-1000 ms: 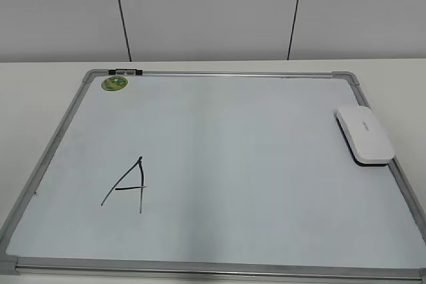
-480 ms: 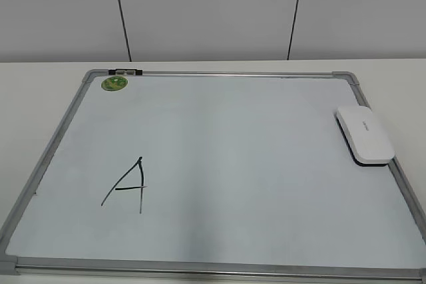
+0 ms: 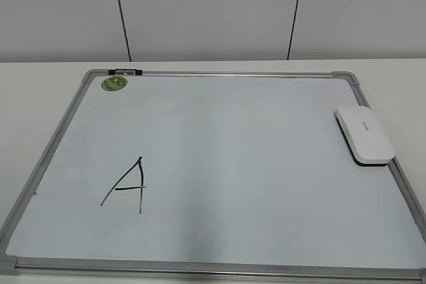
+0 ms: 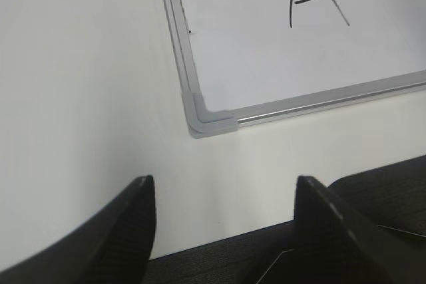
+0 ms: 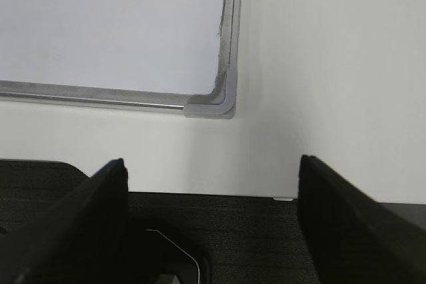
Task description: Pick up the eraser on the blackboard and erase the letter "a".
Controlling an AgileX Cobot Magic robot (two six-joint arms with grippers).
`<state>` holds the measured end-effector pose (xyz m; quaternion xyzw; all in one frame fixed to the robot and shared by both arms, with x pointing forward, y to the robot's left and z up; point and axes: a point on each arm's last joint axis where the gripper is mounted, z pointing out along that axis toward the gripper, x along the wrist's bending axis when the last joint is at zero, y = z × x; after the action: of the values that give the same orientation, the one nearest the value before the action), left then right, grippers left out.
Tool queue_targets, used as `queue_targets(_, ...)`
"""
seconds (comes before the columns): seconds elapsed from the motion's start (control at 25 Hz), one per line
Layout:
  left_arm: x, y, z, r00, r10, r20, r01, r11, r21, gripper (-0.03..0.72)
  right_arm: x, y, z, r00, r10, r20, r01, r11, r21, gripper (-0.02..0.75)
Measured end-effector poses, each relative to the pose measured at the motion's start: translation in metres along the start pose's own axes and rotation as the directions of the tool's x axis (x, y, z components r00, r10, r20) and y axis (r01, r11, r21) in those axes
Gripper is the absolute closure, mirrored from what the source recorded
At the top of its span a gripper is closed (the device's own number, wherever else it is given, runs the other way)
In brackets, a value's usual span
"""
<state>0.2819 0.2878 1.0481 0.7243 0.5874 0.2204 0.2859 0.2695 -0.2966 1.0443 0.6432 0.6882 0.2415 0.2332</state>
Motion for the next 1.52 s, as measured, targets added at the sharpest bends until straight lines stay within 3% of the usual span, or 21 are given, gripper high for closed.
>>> queue_targets(1.04,0.000,0.001,0.000,1.000,0.002,-0.006,-0.003,1.000,-0.012,0.210,0.001,0.000,0.008,1.000,0.008,-0.009,-0.008,1.000,-0.029,0.152)
queue_targets(1.24,-0.001,-0.005,-0.008,1.000,0.010,-0.014,-0.011,0.997,-0.072,0.213,0.001,-0.004,0.003,1.000,0.008,-0.009,-0.009,0.998,-0.069,0.152)
queue_targets(1.52,-0.006,-0.023,-0.030,0.999,0.030,-0.040,-0.039,0.968,-0.248,0.213,0.002,-0.019,-0.013,1.000,0.006,-0.006,-0.007,0.975,-0.222,0.151)
